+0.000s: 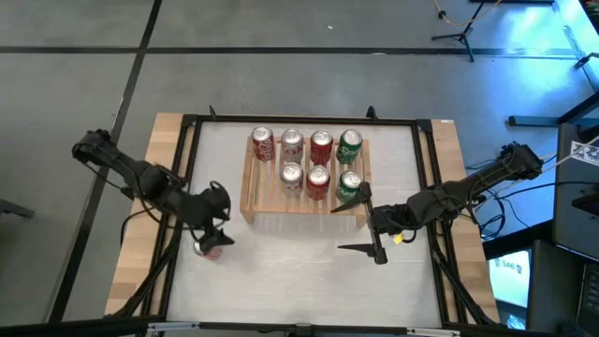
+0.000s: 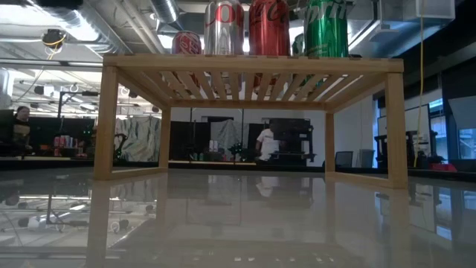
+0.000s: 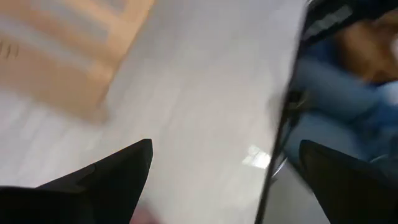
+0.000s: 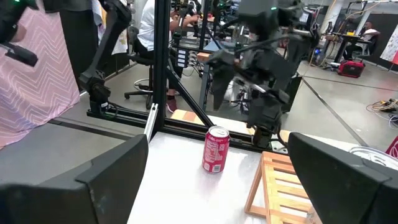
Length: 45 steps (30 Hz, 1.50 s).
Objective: Place canned beverage on shelf
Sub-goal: Put the red white soda can on the shelf
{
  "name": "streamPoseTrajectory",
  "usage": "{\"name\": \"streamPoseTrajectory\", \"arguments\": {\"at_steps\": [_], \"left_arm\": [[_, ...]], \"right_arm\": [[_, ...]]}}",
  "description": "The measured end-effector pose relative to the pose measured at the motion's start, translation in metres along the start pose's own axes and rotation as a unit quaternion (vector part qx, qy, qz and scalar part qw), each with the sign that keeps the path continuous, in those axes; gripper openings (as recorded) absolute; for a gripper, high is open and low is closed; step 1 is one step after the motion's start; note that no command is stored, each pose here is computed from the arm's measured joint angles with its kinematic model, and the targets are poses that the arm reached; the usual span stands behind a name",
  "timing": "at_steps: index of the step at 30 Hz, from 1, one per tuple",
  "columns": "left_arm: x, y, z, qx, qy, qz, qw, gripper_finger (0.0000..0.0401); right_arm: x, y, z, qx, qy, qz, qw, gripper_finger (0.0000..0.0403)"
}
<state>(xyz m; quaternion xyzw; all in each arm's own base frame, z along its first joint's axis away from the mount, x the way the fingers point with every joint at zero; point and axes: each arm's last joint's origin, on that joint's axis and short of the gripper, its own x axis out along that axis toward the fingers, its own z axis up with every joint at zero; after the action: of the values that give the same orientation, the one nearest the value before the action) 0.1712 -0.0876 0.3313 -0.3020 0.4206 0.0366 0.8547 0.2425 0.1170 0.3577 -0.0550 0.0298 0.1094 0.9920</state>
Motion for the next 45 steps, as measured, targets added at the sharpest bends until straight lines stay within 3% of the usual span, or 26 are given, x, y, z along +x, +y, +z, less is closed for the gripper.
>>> {"name": "streamPoseTrajectory", "arguments": {"at_steps": [7,11,16,22,28,33,38,45], "left_arm": [[-0.003,-0.024,-0.011,0.001,0.102,0.114,0.988,0.0395],[0.002,-0.030,-0.025,0.012,0.130,0.143,0.981,0.0395],[0.005,-0.039,-0.044,0.047,0.179,0.147,0.972,0.0395],[0.002,-0.044,-0.056,0.069,0.190,0.140,0.969,0.0395],[0.001,-0.046,-0.059,0.076,0.192,0.135,0.969,0.0395],[0.001,-0.045,-0.059,0.077,0.192,0.138,0.969,0.0395],[0.001,-0.045,-0.059,0.090,0.193,0.135,0.968,0.0395],[0.001,-0.045,-0.058,0.095,0.178,0.142,0.969,0.0395]], "right_arm": [[0.000,0.001,0.000,0.000,-0.001,0.011,1.000,0.0381],[-0.008,-0.001,0.000,-0.004,0.016,0.021,1.000,0.0381],[-0.031,-0.008,0.007,-0.003,0.030,0.017,0.999,0.0381],[-0.075,-0.021,0.021,0.008,0.015,0.014,1.000,0.0381],[-0.117,-0.034,0.018,0.026,0.049,-0.019,0.998,0.0381],[-0.131,-0.036,0.002,0.025,0.048,-0.015,0.998,0.0381],[-0.134,-0.035,-0.032,0.025,0.057,-0.021,0.998,0.0381],[-0.141,-0.033,-0.079,0.042,-0.013,-0.023,0.999,0.0381]]}}
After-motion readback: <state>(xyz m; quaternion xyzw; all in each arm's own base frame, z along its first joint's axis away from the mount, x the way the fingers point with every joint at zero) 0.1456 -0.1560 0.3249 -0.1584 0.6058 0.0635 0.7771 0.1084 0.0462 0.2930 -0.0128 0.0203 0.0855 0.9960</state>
